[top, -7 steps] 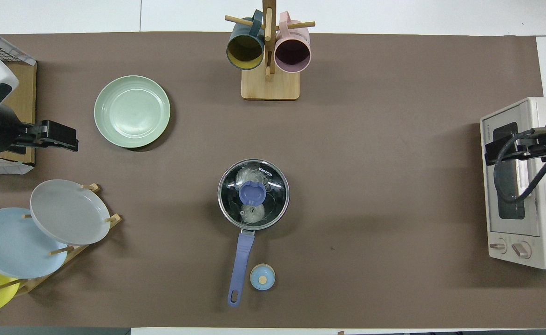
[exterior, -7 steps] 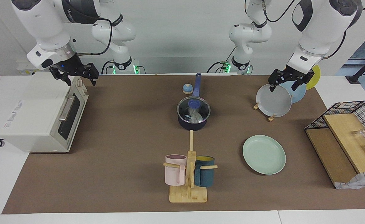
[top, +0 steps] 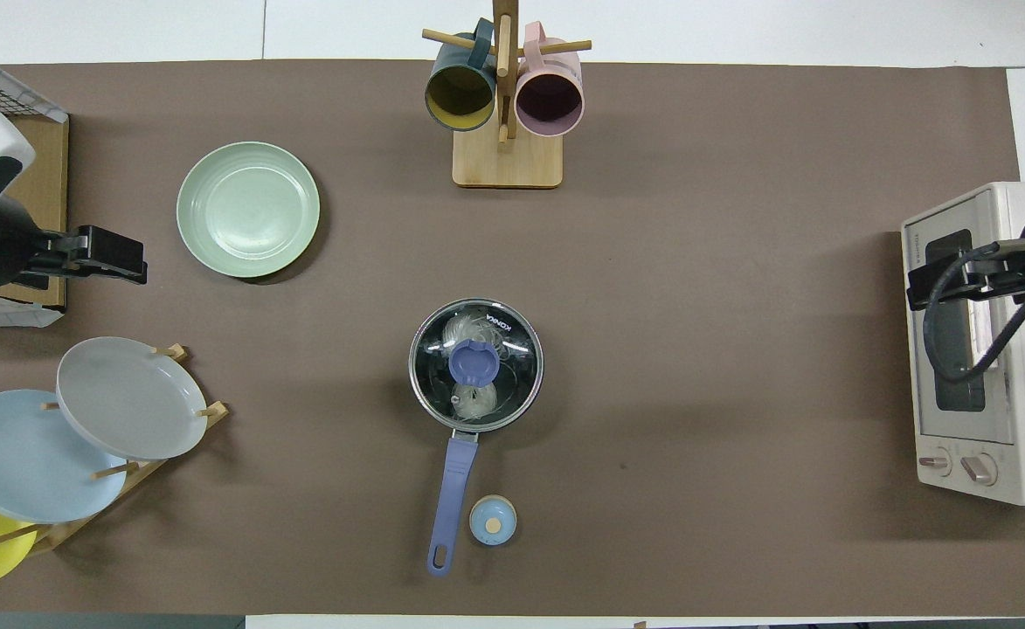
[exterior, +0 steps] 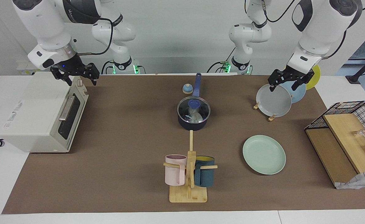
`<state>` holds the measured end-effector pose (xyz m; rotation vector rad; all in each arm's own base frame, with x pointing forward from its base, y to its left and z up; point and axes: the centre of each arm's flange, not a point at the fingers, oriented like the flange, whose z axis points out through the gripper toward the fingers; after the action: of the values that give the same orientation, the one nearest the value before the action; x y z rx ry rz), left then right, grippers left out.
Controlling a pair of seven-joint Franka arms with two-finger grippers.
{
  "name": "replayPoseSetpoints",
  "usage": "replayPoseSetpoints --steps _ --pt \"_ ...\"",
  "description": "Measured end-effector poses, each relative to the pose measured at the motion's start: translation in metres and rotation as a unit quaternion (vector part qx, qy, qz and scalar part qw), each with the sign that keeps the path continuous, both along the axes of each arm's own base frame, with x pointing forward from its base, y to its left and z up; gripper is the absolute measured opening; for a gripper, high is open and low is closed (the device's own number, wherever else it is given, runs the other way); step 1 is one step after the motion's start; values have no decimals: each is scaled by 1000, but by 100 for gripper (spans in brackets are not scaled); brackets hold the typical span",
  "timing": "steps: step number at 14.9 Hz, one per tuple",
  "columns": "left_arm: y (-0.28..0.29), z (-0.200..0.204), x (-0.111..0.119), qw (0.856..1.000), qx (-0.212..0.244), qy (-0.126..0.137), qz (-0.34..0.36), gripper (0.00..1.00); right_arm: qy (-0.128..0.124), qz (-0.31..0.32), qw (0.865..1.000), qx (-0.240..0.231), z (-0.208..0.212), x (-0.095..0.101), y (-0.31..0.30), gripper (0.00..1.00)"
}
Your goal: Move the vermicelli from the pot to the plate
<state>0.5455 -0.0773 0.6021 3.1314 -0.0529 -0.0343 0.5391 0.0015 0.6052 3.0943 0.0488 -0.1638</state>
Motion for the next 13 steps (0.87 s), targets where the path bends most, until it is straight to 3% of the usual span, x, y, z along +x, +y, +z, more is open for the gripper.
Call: replayPoseSetpoints --steps 7,9,13 --pt "0 0 0 1000 0 0 0 100 0 5 1000 11 0 0 8 100" --pt "0 0 0 1000 0 0 0 100 -8 14 999 40 1 1 26 100" --pt "0 0 0 1000 0 0 0 100 -12 28 998 45 1 -1 75 100"
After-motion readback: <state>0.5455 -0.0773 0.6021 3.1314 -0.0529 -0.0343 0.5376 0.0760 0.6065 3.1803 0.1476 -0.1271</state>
